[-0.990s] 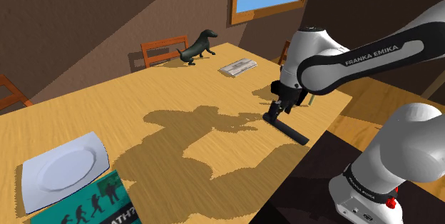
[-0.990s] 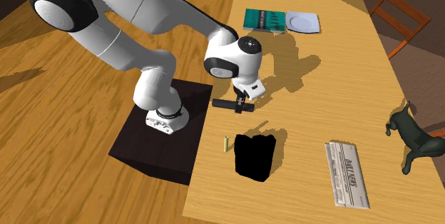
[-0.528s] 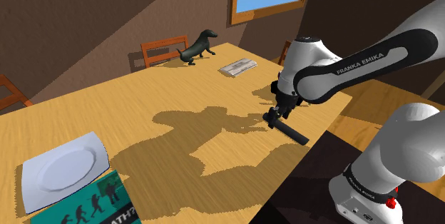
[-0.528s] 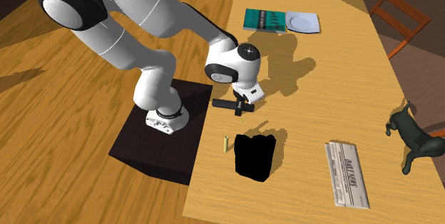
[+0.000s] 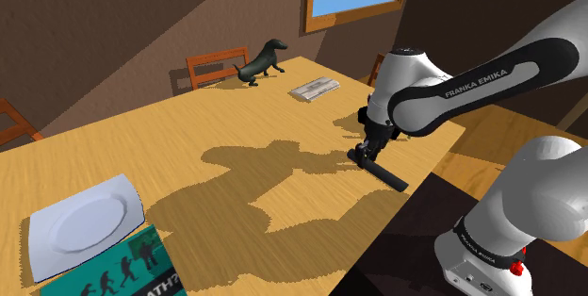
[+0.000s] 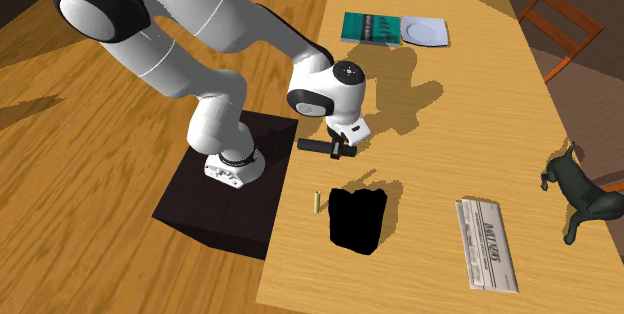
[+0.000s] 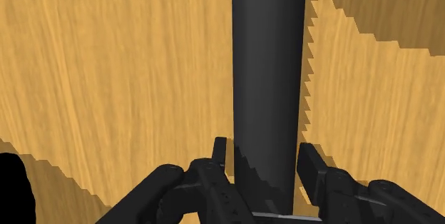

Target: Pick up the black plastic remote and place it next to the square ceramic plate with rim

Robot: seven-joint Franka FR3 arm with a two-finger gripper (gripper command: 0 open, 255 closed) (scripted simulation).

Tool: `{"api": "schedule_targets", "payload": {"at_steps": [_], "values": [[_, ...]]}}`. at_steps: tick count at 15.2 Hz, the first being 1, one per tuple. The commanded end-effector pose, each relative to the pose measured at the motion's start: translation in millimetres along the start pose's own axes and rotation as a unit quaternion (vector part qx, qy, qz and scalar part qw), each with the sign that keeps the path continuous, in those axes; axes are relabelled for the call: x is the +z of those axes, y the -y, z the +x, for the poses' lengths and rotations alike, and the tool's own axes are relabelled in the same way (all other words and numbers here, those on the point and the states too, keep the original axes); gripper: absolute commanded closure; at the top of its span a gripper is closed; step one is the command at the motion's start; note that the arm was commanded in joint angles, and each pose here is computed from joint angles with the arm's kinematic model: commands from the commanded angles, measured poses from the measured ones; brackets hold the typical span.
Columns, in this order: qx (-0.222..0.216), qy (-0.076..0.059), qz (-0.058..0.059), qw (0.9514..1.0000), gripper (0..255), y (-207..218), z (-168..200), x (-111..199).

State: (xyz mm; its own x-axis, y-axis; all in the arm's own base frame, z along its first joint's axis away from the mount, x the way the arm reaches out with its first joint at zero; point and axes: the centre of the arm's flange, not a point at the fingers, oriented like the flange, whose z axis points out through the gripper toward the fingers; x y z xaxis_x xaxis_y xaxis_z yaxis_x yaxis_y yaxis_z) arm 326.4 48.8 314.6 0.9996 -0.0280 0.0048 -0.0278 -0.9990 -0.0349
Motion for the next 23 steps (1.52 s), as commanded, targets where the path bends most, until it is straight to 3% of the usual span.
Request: {"api": "schedule_targets", "payload": {"at_steps": [1,7,23], "values": [[-0.002,0.002,0.000,1.0000,255,1,-1,2],[-0.002,0.002,0.000,1.0000,255,2,-1,2],[-0.002,0.002,0.000,1.0000,255,5,-1,-82]]}}
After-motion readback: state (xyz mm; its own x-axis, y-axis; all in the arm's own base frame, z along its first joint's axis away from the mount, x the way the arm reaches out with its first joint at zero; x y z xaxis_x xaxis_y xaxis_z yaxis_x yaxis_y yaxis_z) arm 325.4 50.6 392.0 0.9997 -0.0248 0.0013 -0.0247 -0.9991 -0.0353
